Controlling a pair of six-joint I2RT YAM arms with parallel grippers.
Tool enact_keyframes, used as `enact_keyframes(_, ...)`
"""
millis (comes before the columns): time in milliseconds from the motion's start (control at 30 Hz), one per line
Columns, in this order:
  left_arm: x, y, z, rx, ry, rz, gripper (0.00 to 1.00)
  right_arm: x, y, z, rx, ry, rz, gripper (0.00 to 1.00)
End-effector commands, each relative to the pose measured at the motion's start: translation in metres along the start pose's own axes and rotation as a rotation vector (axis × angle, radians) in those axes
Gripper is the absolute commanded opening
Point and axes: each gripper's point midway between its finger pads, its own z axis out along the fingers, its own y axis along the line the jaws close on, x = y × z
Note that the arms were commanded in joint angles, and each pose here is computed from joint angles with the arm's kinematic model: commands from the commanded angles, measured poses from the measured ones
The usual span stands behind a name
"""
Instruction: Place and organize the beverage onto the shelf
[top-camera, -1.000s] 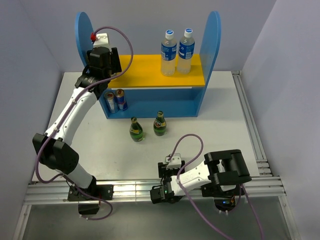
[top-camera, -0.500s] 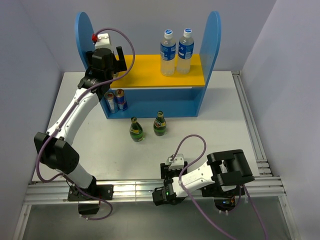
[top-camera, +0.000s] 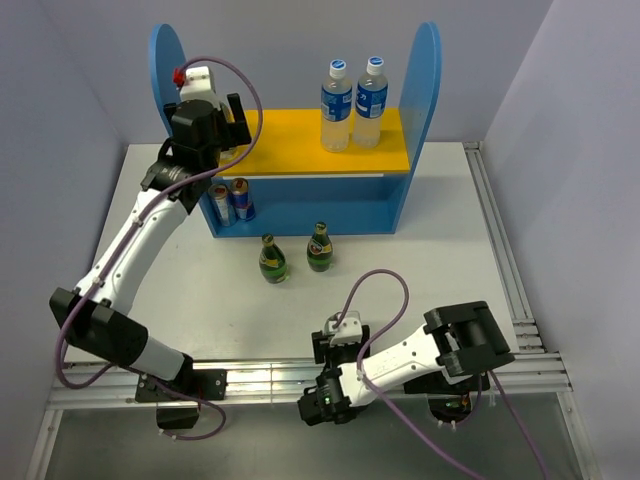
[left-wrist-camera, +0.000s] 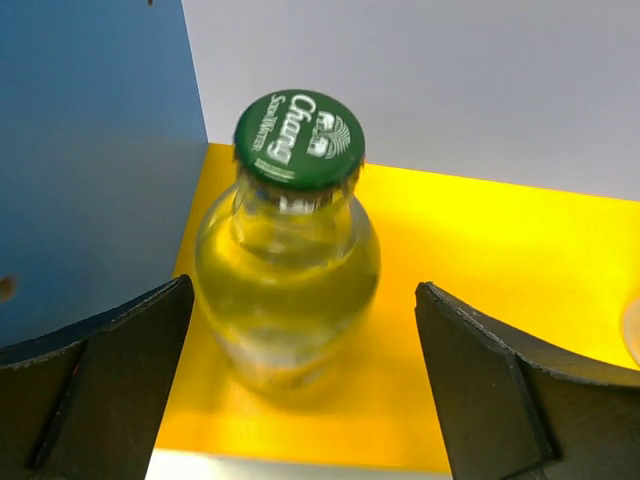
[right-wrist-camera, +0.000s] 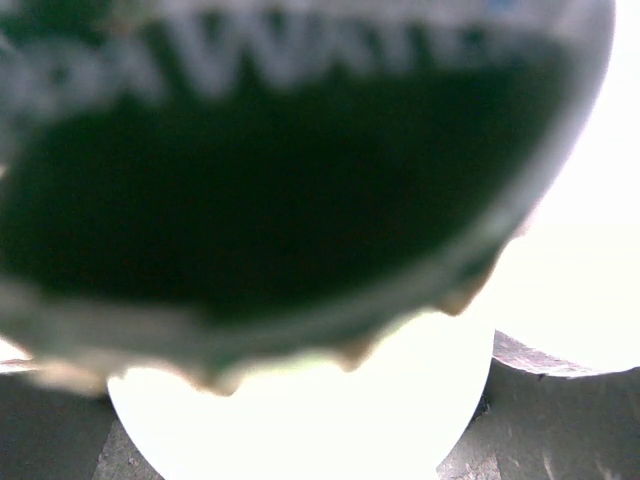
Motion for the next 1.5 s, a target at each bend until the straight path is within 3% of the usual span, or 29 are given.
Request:
enact_keyframes(0,-0.034,0.012,-0.034,-0.022,-0.059,-0.055,0.99,-0.063,0.014,-0.015,-0.087,-0.159,0.094,0.0)
enact_keyframes(200,-0.05,0.017,-0.073,0.02,-0.082,-0.069,0.99,-0.119,0.026,-0.036,-0.164,-0.193,0.125,0.0)
enact_keyframes(333,-0.059,0.023,-0.095,0.035,-0.096,-0.058,0.99,-0.182,0.041,-0.055,-0.191,-0.254,0.129,0.0)
enact_keyframes(367,-0.061,0.025,-0.098,0.034,-0.106,-0.055,0.99,-0.199,0.039,-0.054,-0.17,-0.29,0.063,0.0)
enact_keyframes(500,-0.064,0.036,-0.116,0.039,-0.161,-0.059,0.99,-0.285,0.045,-0.065,-0.097,-0.359,0.065,0.0)
enact_keyframes(533,-0.061,0.037,-0.116,0.041,-0.158,-0.054,0.99,-0.297,0.045,-0.063,-0.067,-0.364,0.045,0.0)
enact_keyframes(567,-0.054,0.037,-0.114,0.039,-0.147,-0.049,0.99,-0.308,0.039,-0.051,0.015,-0.363,-0.091,0.0)
enact_keyframes(600,-0.053,0.039,-0.115,0.034,-0.147,-0.048,0.99,-0.327,0.047,-0.048,0.009,-0.326,-0.011,0.0)
enact_keyframes(633,-0.05,0.04,-0.114,0.026,-0.141,-0.044,0.99,-0.338,0.041,-0.042,0.033,-0.296,-0.163,0.0)
enact_keyframes(667,-0.05,0.041,-0.115,0.025,-0.144,-0.045,0.99,-0.347,0.041,-0.034,-0.003,-0.263,-0.188,0.0)
enact_keyframes(700,-0.05,0.042,-0.115,0.025,-0.148,-0.046,0.99,-0.354,0.071,-0.013,-0.139,-0.258,-0.067,0.0)
enact_keyframes(733,-0.049,0.044,-0.115,0.02,-0.149,-0.046,0.99,-0.38,0.056,-0.017,-0.215,-0.307,0.001,0.0)
enact_keyframes(900,-0.047,0.052,-0.12,0.006,-0.172,-0.05,0.99,-0.444,0.05,0.014,-0.251,-0.341,0.031,0.0)
enact_keyframes(1200,-0.035,0.062,-0.113,-0.024,-0.161,-0.051,0.99,-0.499,0.056,0.099,-0.26,-0.383,0.158,0.0)
enact_keyframes(1467,-0.036,0.07,-0.115,-0.055,-0.183,-0.056,0.99,-0.493,0.082,0.173,-0.286,-0.358,0.211,0.0)
